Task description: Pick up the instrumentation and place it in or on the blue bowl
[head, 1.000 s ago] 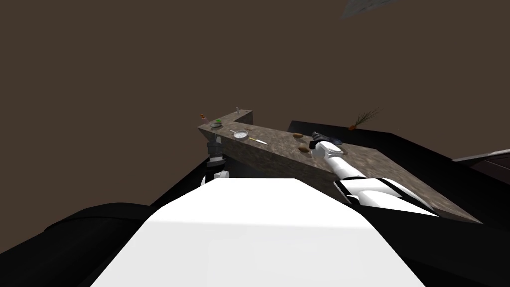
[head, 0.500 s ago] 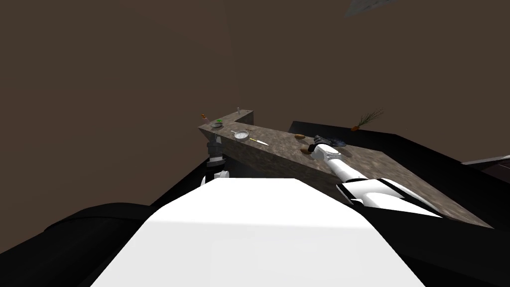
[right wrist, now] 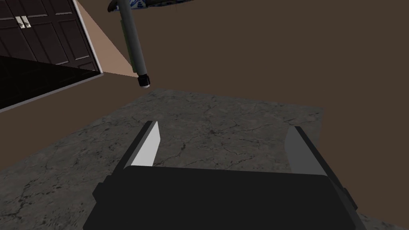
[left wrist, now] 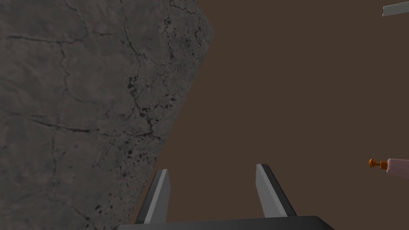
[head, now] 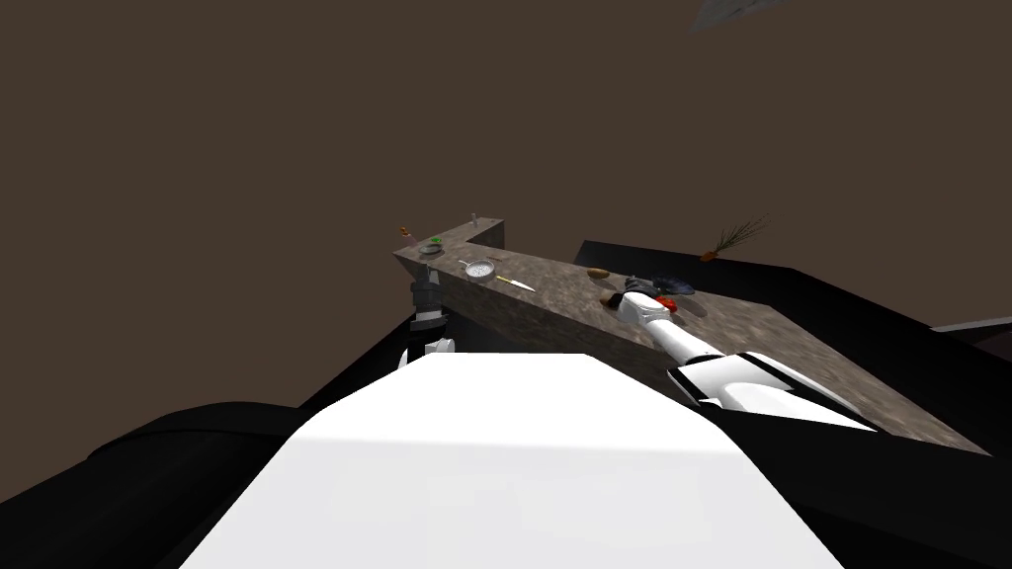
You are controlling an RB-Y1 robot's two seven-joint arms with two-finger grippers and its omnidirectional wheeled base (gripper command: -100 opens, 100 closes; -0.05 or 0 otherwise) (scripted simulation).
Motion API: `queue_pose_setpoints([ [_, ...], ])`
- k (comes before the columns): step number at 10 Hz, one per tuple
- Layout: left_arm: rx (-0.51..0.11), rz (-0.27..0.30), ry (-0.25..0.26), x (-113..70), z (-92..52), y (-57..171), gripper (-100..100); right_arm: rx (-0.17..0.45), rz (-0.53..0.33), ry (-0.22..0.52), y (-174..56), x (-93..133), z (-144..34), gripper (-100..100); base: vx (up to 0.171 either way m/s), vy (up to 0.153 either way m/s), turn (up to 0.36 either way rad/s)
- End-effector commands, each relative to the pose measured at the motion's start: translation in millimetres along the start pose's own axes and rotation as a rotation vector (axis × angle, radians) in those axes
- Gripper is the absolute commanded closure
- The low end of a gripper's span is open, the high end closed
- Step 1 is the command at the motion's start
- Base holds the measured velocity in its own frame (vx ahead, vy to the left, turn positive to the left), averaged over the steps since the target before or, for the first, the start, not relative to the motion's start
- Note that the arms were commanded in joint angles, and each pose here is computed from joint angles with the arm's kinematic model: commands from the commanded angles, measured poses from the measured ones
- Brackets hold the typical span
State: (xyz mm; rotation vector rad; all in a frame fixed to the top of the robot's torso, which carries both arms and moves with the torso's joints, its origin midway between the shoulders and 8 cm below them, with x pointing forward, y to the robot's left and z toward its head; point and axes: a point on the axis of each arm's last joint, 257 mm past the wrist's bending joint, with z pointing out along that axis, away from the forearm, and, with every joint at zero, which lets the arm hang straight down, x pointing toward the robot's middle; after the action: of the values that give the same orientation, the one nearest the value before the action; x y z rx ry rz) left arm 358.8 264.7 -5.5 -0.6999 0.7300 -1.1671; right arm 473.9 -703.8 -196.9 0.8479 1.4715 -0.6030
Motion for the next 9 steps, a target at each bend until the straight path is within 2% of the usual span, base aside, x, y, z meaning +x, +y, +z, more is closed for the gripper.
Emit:
queue_pose_setpoints([
  [1,0.000,0.000,0.000,0.0,0.0,0.0,0,0.021,-0.001,-0.005,-9.8,2.7,-2.5,-100,0.050,0.015,0.007],
  [4,0.000,0.000,0.000,0.0,0.0,0.0,0,0.109,-0.040,-0.025,-49.8,28.1,-15.1,-100,0.088,0.013,0.005],
  [5,0.000,0.000,0.000,0.0,0.0,0.0,0,0.109,-0.039,-0.025,-49.8,28.1,-15.1,-100,0.072,0.025,-0.001],
  [9,0.000,0.000,0.000,0.0,0.0,0.0,0,0.175,-0.083,-0.034,-83.4,59.4,-35.2,-100,0.083,0.023,-0.003],
])
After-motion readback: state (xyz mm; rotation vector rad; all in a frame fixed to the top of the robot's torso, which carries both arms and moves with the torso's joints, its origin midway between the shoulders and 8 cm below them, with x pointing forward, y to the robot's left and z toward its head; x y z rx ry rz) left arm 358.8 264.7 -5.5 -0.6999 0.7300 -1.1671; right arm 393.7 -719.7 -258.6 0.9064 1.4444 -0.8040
